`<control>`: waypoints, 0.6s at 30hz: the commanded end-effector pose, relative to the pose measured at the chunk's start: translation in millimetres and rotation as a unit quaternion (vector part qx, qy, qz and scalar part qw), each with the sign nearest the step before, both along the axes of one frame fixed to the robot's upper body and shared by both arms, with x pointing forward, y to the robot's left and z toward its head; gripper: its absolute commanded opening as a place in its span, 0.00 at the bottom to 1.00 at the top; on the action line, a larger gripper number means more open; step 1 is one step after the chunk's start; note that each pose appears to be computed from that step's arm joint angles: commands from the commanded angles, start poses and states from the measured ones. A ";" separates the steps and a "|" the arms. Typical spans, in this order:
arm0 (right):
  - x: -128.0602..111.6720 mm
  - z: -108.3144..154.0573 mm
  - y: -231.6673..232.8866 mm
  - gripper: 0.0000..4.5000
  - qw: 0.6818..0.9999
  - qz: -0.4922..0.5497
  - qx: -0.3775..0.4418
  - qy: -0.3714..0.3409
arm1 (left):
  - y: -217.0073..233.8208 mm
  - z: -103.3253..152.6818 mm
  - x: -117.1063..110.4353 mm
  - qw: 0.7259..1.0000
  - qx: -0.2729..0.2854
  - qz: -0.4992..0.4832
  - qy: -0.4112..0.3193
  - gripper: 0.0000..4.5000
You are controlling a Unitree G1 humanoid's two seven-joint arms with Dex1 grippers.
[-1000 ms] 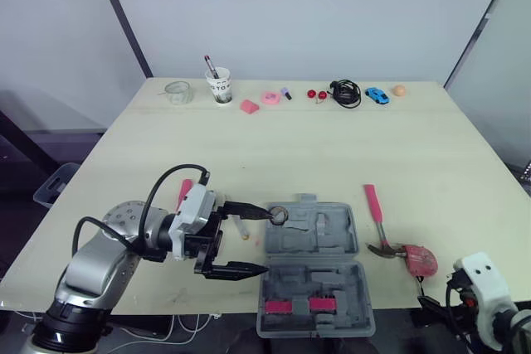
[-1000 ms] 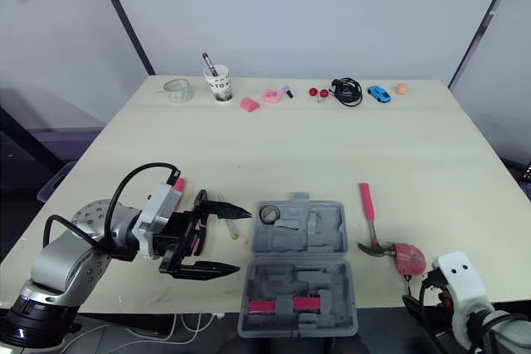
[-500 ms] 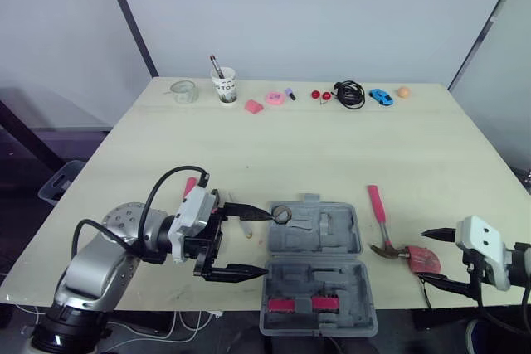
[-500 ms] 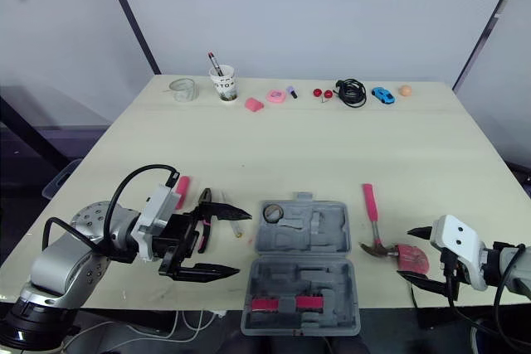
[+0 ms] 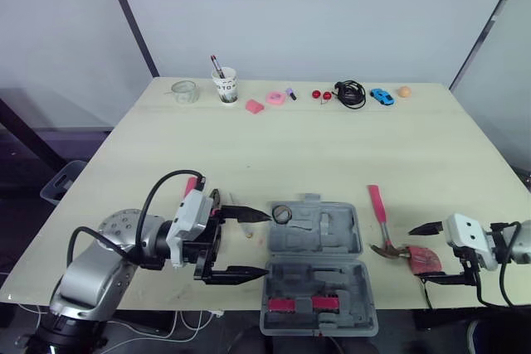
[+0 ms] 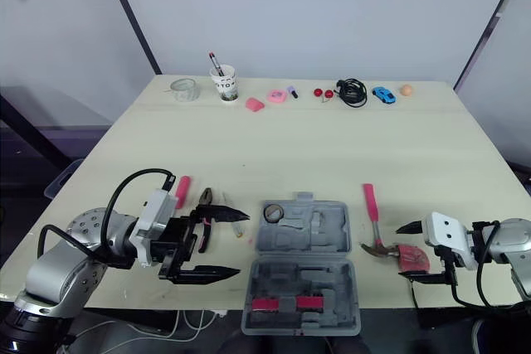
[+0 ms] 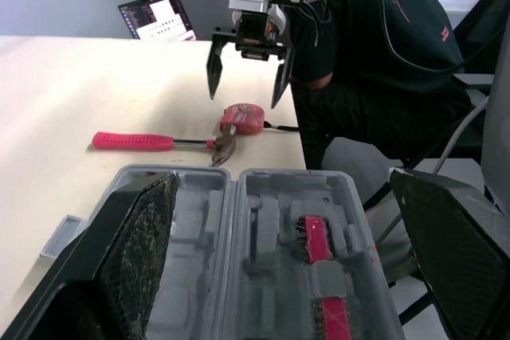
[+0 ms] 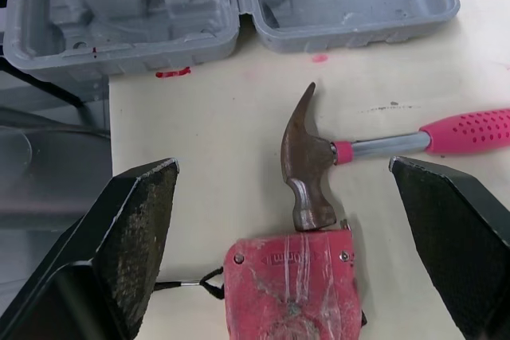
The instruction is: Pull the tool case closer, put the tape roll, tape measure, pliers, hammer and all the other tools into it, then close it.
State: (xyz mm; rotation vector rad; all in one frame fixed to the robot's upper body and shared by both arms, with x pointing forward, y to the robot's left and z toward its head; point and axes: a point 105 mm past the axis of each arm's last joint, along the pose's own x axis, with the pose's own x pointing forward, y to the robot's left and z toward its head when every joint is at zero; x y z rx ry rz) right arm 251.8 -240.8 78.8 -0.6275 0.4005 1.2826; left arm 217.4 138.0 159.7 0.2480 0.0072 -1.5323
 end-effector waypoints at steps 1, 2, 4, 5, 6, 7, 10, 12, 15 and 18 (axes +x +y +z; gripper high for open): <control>0.8 4.8 -7.5 0.99 1.000 0.006 -0.014 -0.005 | -0.2 4.9 -2.9 1.000 -0.004 -0.012 -0.020 1.00; -0.5 4.8 -8.5 0.99 1.000 0.009 -0.017 -0.002 | 0.3 5.7 -3.4 1.000 -0.004 -0.014 -0.018 1.00; -0.6 5.2 -9.6 0.99 1.000 0.005 -0.016 0.001 | 0.5 7.2 -3.3 1.000 -0.007 -0.016 -0.016 1.00; 0.2 4.9 -11.8 0.99 1.000 0.003 -0.019 0.002 | 0.4 5.7 -2.4 1.000 -0.002 -0.021 -0.018 1.00; 0.2 3.8 -14.3 0.99 1.000 0.002 -0.022 0.004 | 0.1 5.0 -1.5 0.999 -0.001 -0.026 -0.019 1.00; 0.9 2.9 -16.1 0.99 1.000 -0.002 -0.023 0.004 | 0.0 5.2 0.0 0.999 0.000 -0.028 -0.018 1.00; 1.1 -3.4 -22.1 0.99 0.999 -0.010 -0.038 0.005 | -0.5 7.5 0.4 0.999 0.004 -0.048 -0.019 1.00; -0.6 -8.3 -27.1 0.99 0.999 -0.012 -0.046 0.012 | -3.3 7.8 -0.9 0.998 0.006 -0.056 -0.018 1.00; 0.3 -17.2 -29.8 0.99 0.998 -0.007 -0.064 0.010 | -3.2 8.4 -4.9 0.998 0.009 -0.061 -0.015 1.00; 9.0 -22.4 -30.4 0.99 0.998 -0.018 -0.066 0.007 | 1.8 5.4 -6.0 0.998 0.021 -0.054 -0.013 1.00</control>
